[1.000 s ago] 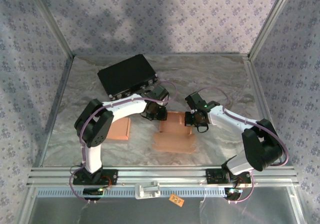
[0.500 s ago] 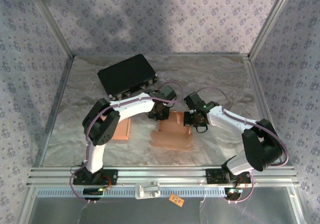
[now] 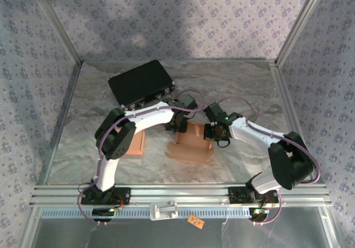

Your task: Fold the paper box

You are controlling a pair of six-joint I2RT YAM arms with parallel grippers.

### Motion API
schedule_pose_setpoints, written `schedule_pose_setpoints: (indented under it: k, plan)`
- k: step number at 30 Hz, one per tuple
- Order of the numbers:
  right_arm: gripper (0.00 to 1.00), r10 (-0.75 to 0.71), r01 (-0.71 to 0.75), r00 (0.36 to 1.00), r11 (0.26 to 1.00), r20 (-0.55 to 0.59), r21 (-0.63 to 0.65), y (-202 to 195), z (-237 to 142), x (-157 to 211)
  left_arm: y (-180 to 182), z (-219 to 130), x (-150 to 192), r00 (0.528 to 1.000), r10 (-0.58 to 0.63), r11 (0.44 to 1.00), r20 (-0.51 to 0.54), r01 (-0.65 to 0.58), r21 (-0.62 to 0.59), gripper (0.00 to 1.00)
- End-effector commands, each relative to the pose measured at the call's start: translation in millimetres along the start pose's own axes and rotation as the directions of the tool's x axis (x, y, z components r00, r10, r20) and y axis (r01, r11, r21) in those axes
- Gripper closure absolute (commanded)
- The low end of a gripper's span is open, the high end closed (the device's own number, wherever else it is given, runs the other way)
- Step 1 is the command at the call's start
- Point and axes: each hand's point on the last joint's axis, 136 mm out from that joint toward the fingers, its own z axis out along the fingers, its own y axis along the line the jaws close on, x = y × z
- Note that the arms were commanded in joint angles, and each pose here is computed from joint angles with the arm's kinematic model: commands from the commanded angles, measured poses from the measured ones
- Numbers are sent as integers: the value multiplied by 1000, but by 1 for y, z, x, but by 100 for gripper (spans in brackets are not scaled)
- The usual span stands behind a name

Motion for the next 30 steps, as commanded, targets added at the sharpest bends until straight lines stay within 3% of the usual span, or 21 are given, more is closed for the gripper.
schedule_pose_setpoints:
  k: [1,11,19,25,30]
  plan:
    - [100,5,-5,1000,1000,3,-6,4,-3,-4,-13,-24,-6,999,6,991,33,-10,136,50]
    - [100,8,-8,1000,1000,-4,-2,3,-1,-4,-26,-30,9,999,26,944,-36,-13,329,45]
    - [100,14,-14,1000,1000,-9,5,0,-1,-4,-2,-33,29,998,31,967,-62,-15,256,47]
    - [100,15,-15,1000,1000,-9,-2,1,-1,-5,4,-26,43,995,43,971,-88,-21,238,61]
    - [100,16,-16,1000,1000,-9,1,2,-1,-5,-3,-19,48,994,63,971,-93,-39,236,63]
